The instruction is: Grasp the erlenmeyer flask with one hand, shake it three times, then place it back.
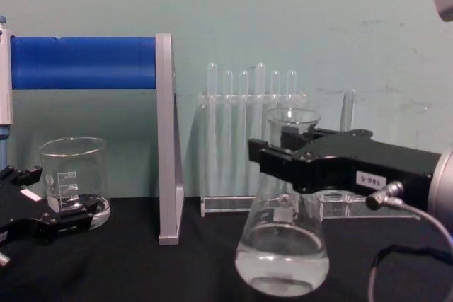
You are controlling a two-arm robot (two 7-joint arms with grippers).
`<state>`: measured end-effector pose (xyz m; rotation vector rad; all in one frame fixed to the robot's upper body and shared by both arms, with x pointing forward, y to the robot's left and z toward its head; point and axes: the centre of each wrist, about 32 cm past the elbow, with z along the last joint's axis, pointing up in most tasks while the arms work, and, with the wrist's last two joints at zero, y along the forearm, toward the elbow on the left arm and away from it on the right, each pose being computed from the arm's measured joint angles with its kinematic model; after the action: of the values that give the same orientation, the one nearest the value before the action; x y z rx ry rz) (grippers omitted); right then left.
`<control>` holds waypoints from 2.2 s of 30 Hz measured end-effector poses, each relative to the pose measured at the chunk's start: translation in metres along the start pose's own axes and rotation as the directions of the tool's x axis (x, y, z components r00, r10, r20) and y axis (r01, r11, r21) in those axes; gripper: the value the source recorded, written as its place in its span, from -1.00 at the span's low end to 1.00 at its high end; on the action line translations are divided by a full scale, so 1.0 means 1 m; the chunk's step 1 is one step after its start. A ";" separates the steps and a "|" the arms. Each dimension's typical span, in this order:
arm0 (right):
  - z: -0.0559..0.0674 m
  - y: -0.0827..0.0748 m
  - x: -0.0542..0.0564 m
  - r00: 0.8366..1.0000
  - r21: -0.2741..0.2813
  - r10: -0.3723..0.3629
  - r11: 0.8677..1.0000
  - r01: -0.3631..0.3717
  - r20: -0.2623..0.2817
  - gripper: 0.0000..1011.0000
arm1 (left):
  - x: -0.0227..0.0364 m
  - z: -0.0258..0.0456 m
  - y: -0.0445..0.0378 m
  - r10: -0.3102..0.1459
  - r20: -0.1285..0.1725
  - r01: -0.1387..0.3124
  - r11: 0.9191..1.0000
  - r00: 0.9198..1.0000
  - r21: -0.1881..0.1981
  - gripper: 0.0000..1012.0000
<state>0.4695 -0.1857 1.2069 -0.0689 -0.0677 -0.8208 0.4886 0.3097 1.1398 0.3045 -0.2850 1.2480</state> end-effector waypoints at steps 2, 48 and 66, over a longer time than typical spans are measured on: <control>0.000 -0.001 -0.002 1.000 -0.001 0.016 1.000 -0.016 0.002 -0.10 | 0.0000 0.0000 0.0000 0.000 0.000 0.000 1.000 1.000 0.000 0.98; 0.000 -0.027 0.090 0.919 0.001 -0.393 0.920 0.393 0.010 -0.10 | 0.0000 0.0000 0.0000 0.000 0.000 0.000 1.000 1.000 0.000 0.98; -0.001 -0.010 0.051 0.973 -0.001 -0.229 0.973 0.229 0.011 -0.10 | 0.0000 0.0000 0.0000 0.000 0.000 0.000 1.000 1.000 0.000 0.98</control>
<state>0.4970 -0.2296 1.2104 -0.0681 -0.0860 -1.0518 0.4886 0.3097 1.1398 0.3045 -0.2850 1.2479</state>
